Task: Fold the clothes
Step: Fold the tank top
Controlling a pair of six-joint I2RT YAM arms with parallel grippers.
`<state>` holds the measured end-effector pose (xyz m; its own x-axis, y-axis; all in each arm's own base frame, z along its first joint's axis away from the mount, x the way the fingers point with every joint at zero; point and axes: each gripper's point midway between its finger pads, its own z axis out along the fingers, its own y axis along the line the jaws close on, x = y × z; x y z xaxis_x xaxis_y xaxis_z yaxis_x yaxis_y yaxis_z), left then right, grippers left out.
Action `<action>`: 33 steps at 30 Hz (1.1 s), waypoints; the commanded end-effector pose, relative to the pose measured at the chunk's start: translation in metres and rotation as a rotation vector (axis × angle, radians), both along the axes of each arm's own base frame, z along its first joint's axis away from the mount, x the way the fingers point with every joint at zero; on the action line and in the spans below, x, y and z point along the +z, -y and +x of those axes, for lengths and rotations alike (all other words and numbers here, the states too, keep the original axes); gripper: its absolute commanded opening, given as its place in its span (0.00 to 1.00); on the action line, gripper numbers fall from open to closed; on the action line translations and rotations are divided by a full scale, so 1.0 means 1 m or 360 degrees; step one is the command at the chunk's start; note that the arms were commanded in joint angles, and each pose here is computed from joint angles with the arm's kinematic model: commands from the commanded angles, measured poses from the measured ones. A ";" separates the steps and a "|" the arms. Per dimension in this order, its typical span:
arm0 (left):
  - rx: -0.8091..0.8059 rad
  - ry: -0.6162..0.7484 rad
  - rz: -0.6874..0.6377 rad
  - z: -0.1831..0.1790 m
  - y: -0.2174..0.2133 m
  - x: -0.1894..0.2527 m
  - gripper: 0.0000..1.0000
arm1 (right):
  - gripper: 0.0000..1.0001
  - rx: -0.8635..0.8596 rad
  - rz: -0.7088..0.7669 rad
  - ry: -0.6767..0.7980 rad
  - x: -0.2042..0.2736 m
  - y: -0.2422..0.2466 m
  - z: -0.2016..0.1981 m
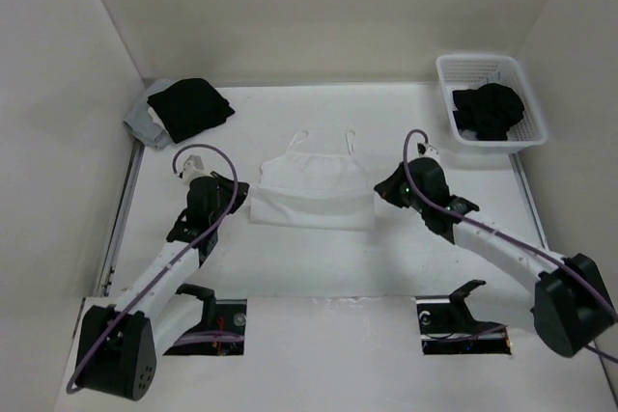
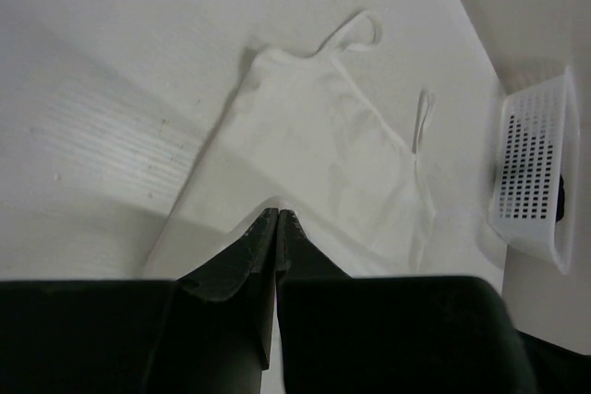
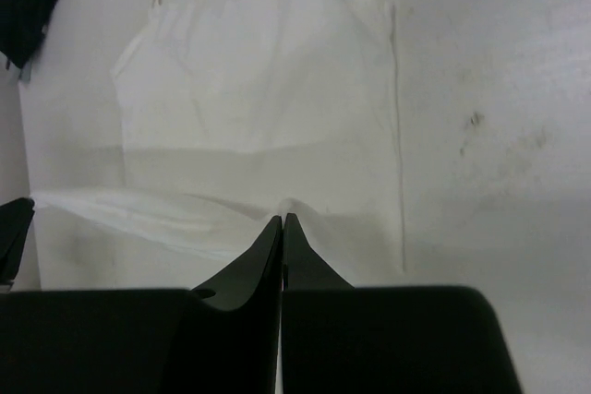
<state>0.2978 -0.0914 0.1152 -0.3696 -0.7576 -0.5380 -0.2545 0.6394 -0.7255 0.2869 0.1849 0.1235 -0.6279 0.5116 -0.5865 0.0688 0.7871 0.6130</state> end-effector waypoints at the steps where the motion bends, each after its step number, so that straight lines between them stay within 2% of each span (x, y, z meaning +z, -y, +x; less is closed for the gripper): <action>1: 0.0100 0.0352 -0.0042 0.054 -0.002 0.065 0.01 | 0.00 -0.0007 0.0010 0.0199 0.037 -0.007 0.052; 8: 0.0205 0.0389 -0.0109 0.131 -0.003 0.068 0.01 | 0.00 -0.0108 0.0008 0.0169 0.030 0.007 0.135; 12: 0.0194 0.0294 -0.0098 0.183 0.004 0.043 0.01 | 0.00 -0.0169 0.0000 0.0086 0.005 0.018 0.174; 16: 0.0179 0.0193 -0.0108 0.215 0.008 0.010 0.03 | 0.00 -0.0207 0.0010 0.0027 -0.015 0.020 0.197; 18: 0.0180 0.0177 -0.0096 0.225 0.007 0.002 0.07 | 0.07 -0.0215 0.0021 0.0028 -0.017 0.019 0.207; 22: 0.0174 0.0226 -0.0094 0.216 0.004 0.012 0.26 | 0.34 -0.0261 -0.0004 0.0078 -0.007 0.023 0.207; 25: 0.0157 0.0276 -0.0064 0.179 0.003 0.024 0.29 | 0.46 -0.0266 -0.0059 0.0116 -0.001 0.025 0.184; 28: 0.0148 0.0220 0.0000 0.131 0.004 0.009 0.29 | 0.50 -0.0277 -0.0107 0.0124 -0.007 0.027 0.151; 29: 0.0152 0.0179 0.0021 0.117 0.002 0.000 0.29 | 0.50 -0.0288 -0.0112 0.0117 -0.013 0.029 0.135; 30: 0.0139 0.0139 0.0035 0.106 0.002 -0.008 0.29 | 0.46 -0.0282 -0.0108 0.0114 -0.016 0.029 0.124; 32: 0.0087 0.0053 0.0083 0.085 0.003 -0.025 0.31 | 0.23 -0.0242 -0.0078 0.0088 -0.027 0.022 0.097; 33: 0.0039 0.0017 0.0104 0.076 0.007 -0.033 0.34 | 0.05 -0.0208 -0.0074 0.0068 -0.034 0.018 0.084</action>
<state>0.3933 -0.0997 0.1005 -0.2956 -0.7715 -0.5633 -0.2505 0.6317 -0.7337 0.3875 0.1608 0.0886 -0.5593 0.5462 -0.6235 0.1733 0.8126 0.5564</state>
